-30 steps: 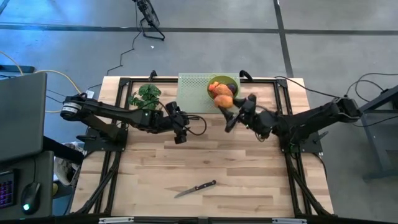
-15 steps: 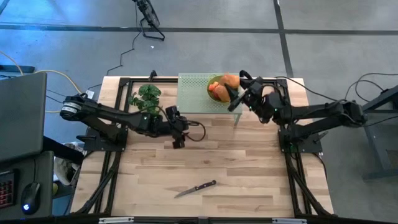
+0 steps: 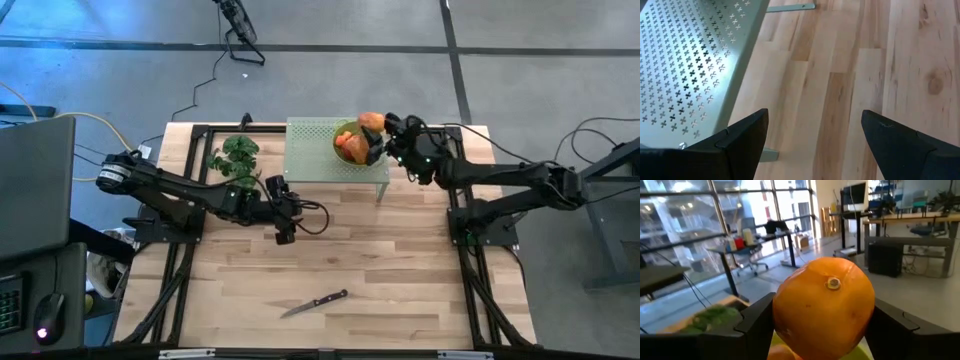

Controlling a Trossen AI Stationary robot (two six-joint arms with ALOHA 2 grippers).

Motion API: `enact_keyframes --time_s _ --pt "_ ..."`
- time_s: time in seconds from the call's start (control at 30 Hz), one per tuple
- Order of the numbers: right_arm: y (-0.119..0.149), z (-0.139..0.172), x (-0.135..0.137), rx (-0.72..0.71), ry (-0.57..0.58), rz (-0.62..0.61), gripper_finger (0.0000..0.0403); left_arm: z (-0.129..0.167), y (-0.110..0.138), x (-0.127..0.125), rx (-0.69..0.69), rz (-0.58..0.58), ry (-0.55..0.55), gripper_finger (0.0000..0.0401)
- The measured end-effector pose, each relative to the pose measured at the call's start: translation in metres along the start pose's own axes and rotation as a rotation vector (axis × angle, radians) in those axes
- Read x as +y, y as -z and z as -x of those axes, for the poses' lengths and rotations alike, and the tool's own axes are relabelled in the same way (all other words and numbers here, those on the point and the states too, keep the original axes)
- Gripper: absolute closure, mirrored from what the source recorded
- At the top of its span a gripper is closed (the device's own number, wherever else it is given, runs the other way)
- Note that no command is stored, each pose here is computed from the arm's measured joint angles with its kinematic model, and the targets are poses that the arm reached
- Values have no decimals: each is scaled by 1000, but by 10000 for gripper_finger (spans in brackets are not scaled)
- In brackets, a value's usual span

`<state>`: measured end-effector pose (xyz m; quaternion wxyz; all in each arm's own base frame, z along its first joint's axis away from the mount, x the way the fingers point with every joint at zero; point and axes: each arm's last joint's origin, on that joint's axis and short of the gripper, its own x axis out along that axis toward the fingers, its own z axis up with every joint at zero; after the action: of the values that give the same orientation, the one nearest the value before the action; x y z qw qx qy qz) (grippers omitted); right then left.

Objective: Pick & Place Fruit
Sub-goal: Put the mango into the strainer bowl on the shelf

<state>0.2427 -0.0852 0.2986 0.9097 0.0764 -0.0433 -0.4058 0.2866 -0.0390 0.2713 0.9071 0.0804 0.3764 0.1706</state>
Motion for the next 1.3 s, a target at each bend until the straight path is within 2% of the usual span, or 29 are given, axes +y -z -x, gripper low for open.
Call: enact_keyframes --time_s 0.3,0.77,1.13,1.3 --pt "19 -12 0 79 10 -18 158 0 0 0 0 5 0 89" --pt "26 -14 0 131 4 -81 157 0 0 0 0 5 0 89" --pt "28 -13 -1 153 10 -68 102 0 0 0 1 4 -1 89" --pt "28 -13 0 160 -28 -72 94 0 0 0 1 3 -1 89"
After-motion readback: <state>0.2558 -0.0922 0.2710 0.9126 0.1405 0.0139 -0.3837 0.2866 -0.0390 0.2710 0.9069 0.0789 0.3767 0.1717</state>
